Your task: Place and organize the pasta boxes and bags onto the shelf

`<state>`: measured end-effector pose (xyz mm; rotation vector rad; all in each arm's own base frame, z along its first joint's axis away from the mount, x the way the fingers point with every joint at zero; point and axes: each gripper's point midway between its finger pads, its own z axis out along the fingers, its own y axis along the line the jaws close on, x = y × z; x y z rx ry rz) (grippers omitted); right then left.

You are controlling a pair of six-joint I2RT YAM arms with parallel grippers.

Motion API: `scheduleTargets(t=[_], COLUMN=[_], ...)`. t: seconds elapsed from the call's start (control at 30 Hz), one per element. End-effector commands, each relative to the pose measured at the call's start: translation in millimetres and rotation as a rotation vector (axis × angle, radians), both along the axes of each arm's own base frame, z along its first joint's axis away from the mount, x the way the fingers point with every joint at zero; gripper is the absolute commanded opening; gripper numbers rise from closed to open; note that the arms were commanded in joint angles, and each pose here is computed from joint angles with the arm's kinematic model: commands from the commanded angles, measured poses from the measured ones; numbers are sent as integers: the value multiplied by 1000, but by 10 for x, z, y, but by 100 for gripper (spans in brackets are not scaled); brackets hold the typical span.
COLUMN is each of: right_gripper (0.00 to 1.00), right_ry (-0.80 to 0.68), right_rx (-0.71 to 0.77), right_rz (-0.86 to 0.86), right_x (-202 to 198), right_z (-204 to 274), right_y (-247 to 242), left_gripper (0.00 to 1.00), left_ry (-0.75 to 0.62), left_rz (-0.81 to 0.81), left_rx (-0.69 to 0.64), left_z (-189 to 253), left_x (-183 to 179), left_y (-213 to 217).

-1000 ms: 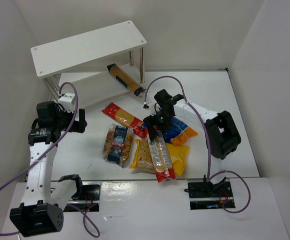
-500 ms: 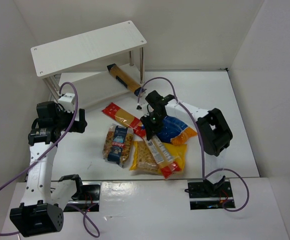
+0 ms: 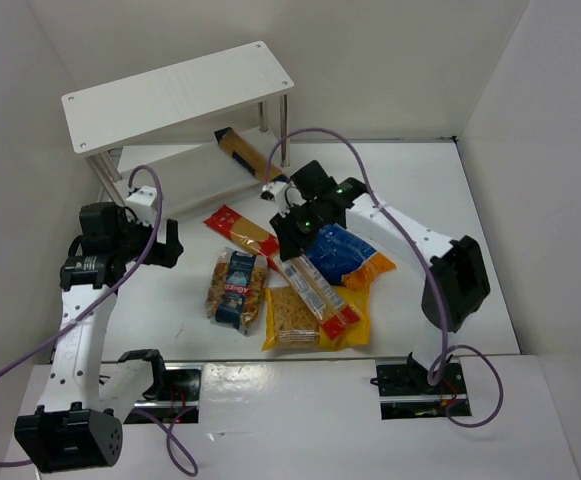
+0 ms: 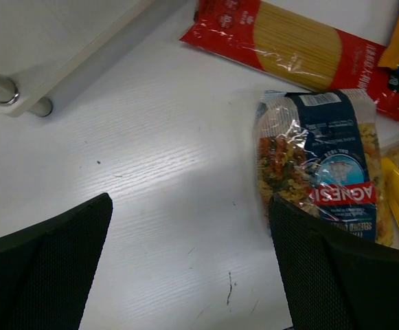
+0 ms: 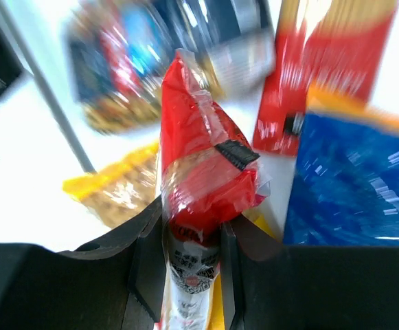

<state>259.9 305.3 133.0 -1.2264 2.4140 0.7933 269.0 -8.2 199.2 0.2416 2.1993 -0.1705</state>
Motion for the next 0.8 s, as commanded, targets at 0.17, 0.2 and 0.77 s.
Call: scheduleTargets(t=[0.17,0.2,0.77], right_gripper=[0,0,0], right_ry=[-356,-363,-291], right_rx=[396,421,728], right_rz=[46,30,113], right_x=[179,227,273], right_z=[1735,1823,2625], right_y=[344,336,315], left_gripper=[100,100,100], left_ry=[-149,-156,-289], left_rz=[-279,-304,-879], left_rx=[-55,-74,-404], left_z=[366,391,551], left_x=[-12,-21,-252], left_y=[-579,-649,-1519])
